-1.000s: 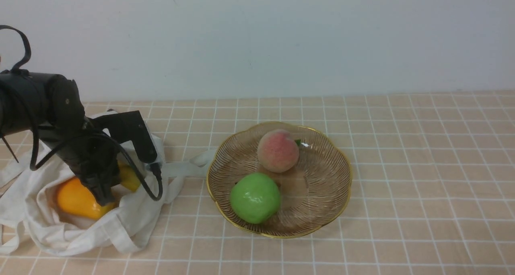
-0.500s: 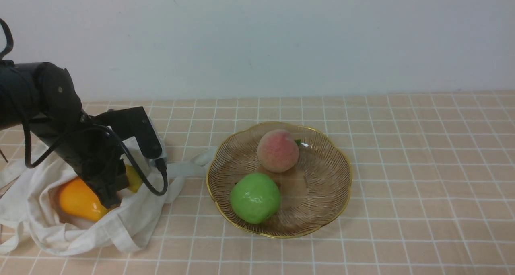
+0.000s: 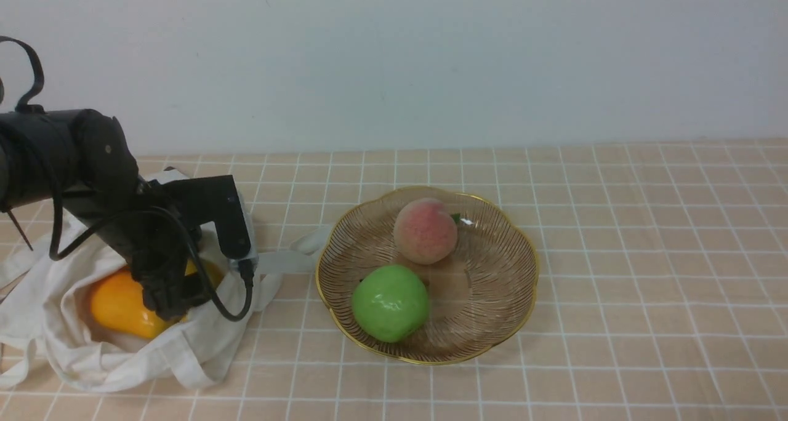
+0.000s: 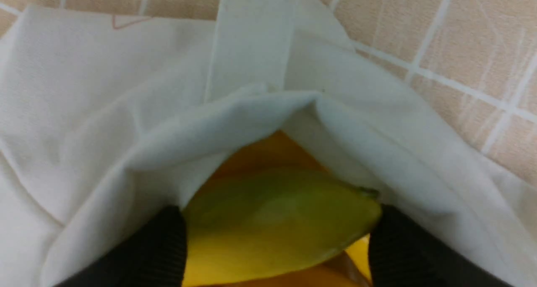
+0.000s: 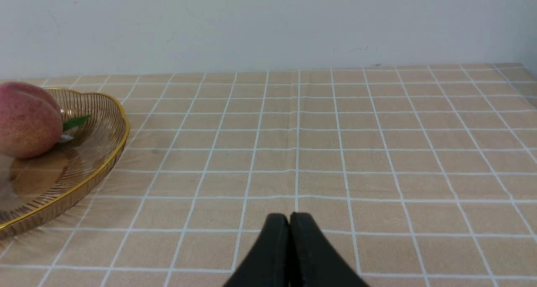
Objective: Take the fruit out of the bag on the brown coffee tablecloth and place them on the plate.
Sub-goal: 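Reach into the white bag and grasp the banana with the left gripper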
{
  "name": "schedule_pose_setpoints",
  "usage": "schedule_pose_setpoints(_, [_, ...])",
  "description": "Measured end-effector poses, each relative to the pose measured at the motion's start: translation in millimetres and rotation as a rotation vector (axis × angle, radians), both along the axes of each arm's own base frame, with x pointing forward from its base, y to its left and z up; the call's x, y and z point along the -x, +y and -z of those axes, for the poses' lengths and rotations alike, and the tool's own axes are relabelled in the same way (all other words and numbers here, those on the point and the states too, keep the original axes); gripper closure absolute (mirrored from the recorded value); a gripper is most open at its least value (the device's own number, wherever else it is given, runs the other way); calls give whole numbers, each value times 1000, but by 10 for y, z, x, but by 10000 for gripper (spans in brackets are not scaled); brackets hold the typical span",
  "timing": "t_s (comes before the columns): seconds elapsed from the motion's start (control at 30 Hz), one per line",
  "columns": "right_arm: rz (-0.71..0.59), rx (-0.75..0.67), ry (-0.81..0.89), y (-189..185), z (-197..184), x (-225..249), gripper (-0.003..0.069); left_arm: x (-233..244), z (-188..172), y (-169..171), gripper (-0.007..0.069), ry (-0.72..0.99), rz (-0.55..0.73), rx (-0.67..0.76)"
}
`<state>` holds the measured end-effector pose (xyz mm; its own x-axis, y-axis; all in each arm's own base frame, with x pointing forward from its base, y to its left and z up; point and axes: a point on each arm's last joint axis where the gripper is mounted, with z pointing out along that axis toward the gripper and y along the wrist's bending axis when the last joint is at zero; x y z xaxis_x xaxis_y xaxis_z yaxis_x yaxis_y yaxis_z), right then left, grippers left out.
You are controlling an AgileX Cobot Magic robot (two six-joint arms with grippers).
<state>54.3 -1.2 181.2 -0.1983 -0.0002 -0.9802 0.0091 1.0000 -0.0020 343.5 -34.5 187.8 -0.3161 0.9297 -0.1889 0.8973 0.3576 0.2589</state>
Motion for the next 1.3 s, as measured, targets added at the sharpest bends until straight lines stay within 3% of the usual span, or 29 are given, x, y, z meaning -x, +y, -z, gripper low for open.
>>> schedule_pose_setpoints(0.13, [0, 0, 0, 0, 0, 0, 676, -79, 76, -1, 113, -47, 22, -10])
schedule_pose_setpoints(0.33, [0, 0, 0, 0, 0, 0, 676, -135, 166, -3, 286, -63, 51, -23])
schedule_pose_setpoints(0.4, [0, 0, 0, 0, 0, 0, 676, -138, 168, -5, 309, -61, 17, -8])
schedule_pose_setpoints(0.7, [0, 0, 0, 0, 0, 0, 676, -78, -4, -7, 319, -65, -107, 46])
schedule_pose_setpoints(1.1, [0, 0, 0, 0, 0, 0, 676, 173, -595, 40, 336, -132, -223, 139])
schedule_pose_setpoints(1.3, [0, 0, 0, 0, 0, 0, 676, 367, -1096, 82, 337, -267, -386, 340])
